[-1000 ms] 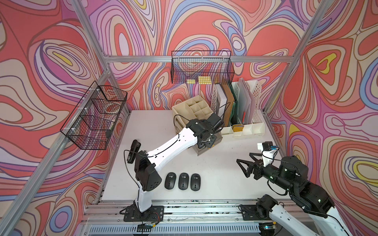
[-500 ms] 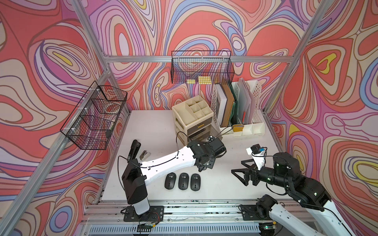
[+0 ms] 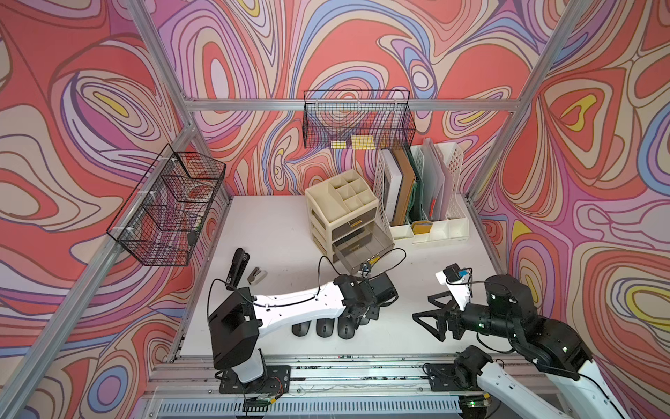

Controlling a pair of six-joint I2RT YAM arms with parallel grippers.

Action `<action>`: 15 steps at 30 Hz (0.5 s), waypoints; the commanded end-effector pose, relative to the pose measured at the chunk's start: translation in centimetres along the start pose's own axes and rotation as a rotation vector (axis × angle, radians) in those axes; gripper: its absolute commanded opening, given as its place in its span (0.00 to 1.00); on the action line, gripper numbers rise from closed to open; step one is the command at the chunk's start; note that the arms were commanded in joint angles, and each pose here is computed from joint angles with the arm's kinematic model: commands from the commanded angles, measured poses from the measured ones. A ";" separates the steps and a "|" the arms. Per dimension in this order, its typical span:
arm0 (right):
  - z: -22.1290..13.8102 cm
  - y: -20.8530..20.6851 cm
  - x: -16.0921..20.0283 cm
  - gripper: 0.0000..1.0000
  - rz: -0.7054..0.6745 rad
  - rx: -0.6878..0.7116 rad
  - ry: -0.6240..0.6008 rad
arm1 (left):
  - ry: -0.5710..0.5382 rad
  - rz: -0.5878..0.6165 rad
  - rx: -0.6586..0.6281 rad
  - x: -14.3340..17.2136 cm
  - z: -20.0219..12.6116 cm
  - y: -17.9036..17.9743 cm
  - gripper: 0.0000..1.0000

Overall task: Take the mice out of the drawer
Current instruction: Place the mouse at the center of the board.

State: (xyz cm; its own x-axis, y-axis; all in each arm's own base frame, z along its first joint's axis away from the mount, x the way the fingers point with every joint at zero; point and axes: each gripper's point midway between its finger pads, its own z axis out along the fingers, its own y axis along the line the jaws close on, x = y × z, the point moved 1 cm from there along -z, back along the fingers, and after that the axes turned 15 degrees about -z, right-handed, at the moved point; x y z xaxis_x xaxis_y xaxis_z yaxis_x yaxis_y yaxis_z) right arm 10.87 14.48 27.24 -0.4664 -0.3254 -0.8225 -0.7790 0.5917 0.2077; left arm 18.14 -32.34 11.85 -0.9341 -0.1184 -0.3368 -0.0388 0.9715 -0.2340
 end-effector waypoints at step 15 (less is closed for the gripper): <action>0.1 -0.9 0.1 0.98 0.020 0.054 0.019 | 0.104 -0.051 -0.010 4.6 5.9 -0.6 0.57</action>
State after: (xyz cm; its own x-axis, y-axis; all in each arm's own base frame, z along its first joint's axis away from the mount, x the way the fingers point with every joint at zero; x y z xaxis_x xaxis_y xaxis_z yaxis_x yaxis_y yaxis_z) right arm 11.40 14.09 26.63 -0.4920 -0.3332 -0.8043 -0.7527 0.6270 0.2008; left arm 16.21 -34.73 5.92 -0.9622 -0.1330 -0.2379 -0.0748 0.9682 -0.2387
